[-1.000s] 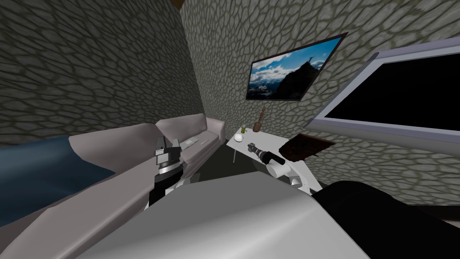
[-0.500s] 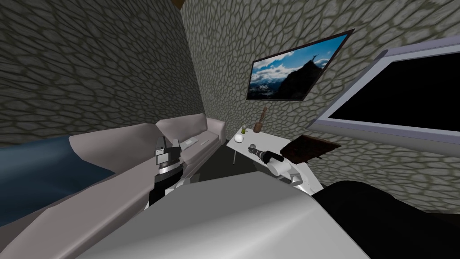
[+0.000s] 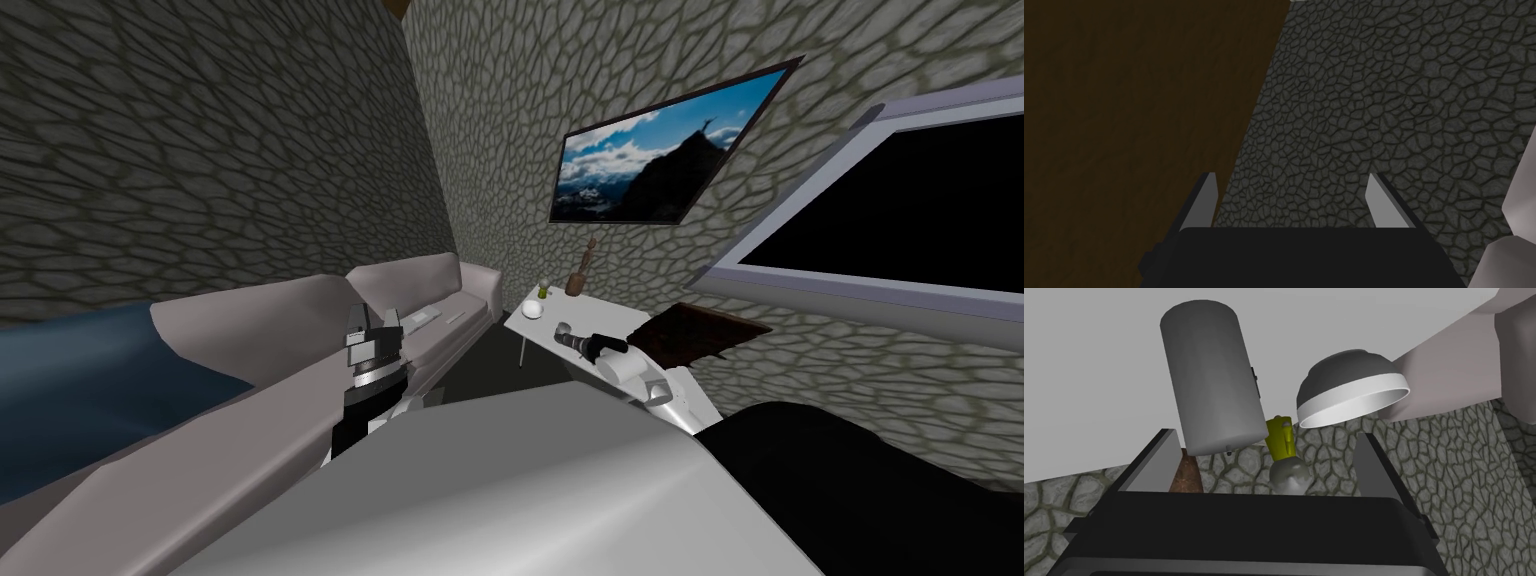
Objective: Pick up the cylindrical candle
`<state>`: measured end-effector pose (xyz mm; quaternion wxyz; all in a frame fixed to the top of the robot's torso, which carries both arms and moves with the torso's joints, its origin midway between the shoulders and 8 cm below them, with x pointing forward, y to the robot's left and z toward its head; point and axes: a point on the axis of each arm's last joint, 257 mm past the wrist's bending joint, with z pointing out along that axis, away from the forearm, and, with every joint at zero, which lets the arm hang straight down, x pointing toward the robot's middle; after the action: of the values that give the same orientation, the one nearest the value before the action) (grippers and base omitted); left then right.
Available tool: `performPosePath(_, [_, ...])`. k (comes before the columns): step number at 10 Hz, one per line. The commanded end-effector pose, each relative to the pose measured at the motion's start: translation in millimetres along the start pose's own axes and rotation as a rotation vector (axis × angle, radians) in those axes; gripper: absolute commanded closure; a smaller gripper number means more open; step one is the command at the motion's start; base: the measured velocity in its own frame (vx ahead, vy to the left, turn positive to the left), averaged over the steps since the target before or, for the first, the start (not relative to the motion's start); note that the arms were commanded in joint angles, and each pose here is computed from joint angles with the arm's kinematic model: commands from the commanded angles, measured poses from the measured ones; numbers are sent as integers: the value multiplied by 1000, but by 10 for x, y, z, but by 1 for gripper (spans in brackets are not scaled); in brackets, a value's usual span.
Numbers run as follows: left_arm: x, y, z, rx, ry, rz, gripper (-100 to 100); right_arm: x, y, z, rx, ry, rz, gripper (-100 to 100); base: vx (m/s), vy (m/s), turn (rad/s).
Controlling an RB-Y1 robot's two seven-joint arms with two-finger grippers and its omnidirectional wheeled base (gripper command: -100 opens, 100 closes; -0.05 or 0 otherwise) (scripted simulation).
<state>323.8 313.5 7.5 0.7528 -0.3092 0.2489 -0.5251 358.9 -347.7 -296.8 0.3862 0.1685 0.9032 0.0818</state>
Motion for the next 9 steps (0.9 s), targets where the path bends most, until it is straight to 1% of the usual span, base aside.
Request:
performPosePath(1, [0, 0, 0, 0, 0, 0, 0, 57, -84, -8, 25, 42, -59, -100, 31, -14, 12])
performPosePath(2, [0, 0, 0, 0, 0, 0, 0, 87, -104, -10, 32, 54, -60, -100, 26, -12, 7])
performPosePath(3, [0, 0, 0, 0, 0, 0, 0, 105, -159, -10, 46, 81, -107, -100, 34, -2, 9])
performPosePath(4, [0, 0, 0, 0, 0, 0, 0, 134, -178, -14, 54, 93, -107, -100, 30, -4, 7])
performPosePath(5, [0, 0, 0, 0, 0, 0, 0, 156, -237, -19, 69, 123, -152, -100, 39, -5, 10])
performPosePath(6, [0, 0, 0, 0, 0, 0, 0, 171, -247, -21, 72, 129, -152, -100, 33, -7, 6])
performPosePath(8, [0, 0, 0, 0, 0, 0, 0, 195, -354, -40, 99, 184, -233, -100, 46, -10, 12])
performPosePath(9, [0, 0, 0, 0, 0, 0, 0, 214, -367, -45, 103, 192, -235, -100, 48, -6, 10])
